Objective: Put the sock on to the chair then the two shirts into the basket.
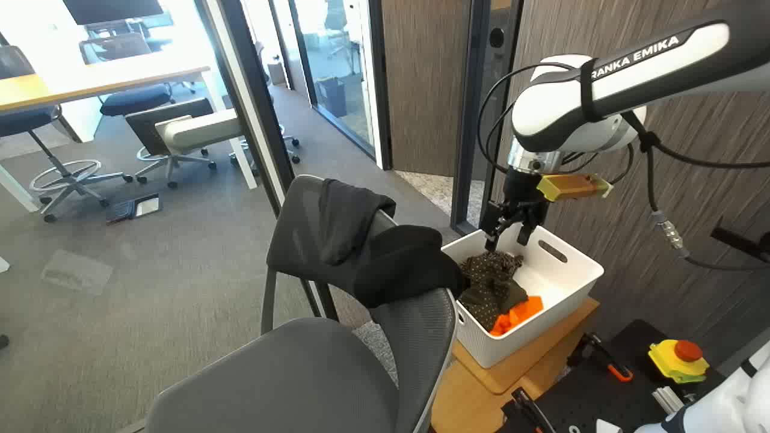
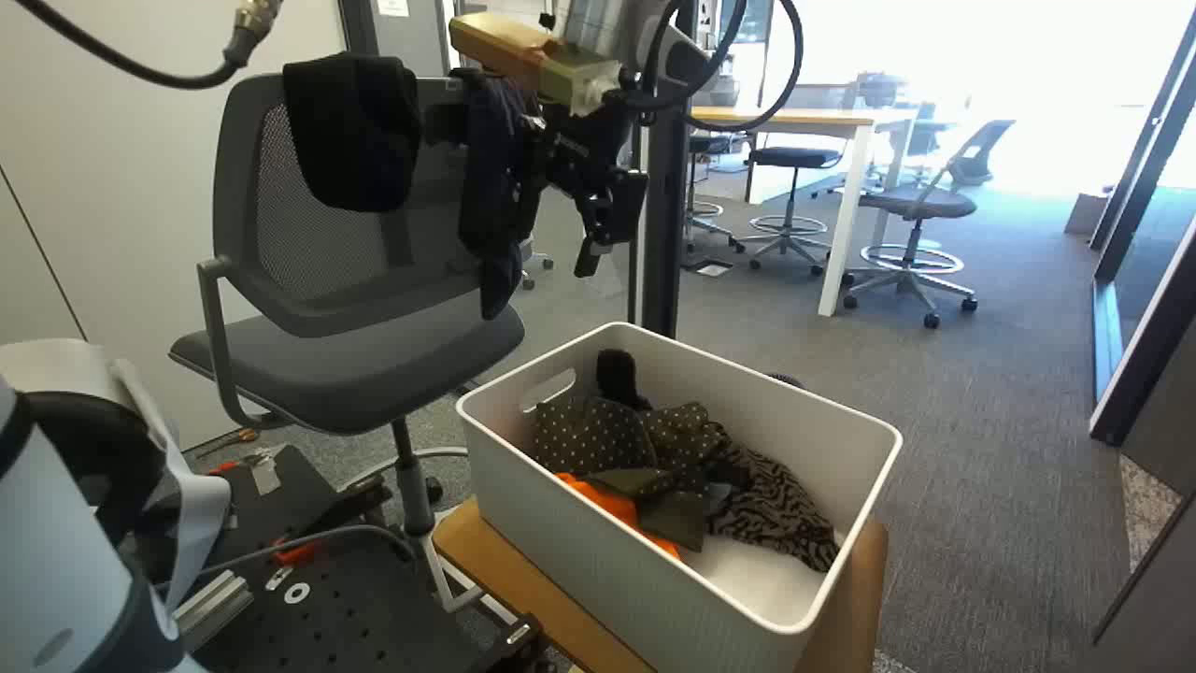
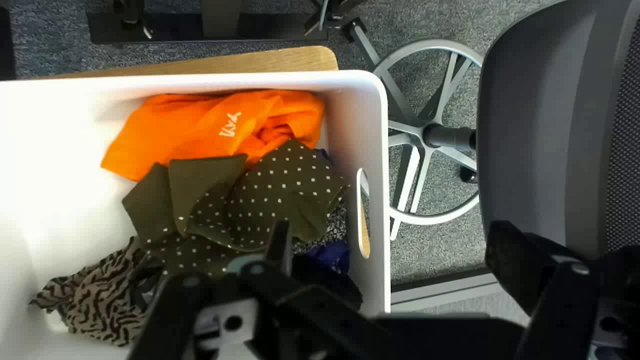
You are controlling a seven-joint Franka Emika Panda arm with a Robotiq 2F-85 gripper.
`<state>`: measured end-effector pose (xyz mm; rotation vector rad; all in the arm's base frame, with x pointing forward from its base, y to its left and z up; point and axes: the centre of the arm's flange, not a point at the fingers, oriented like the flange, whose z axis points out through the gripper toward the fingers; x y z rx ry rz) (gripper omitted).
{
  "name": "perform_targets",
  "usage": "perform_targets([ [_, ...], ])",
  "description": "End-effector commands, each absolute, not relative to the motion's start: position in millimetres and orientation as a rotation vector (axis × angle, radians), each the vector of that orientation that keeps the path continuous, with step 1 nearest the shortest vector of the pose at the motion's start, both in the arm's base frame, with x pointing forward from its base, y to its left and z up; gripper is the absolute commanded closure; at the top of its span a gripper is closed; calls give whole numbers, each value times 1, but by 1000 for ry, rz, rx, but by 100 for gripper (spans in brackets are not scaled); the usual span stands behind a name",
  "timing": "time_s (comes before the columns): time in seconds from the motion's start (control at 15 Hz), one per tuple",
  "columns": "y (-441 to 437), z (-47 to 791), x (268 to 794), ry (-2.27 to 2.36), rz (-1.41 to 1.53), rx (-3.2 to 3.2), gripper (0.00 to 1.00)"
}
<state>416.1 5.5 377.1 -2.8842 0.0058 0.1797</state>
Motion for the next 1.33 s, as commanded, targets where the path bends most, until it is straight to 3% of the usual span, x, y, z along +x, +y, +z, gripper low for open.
perform_targets([
  [0.0,5,379,417,5,172,-2885,0],
  [0.53,-4,363,436,25,207,-2899,0],
  [1.27,-30,221,489,58,448,-2874,0],
])
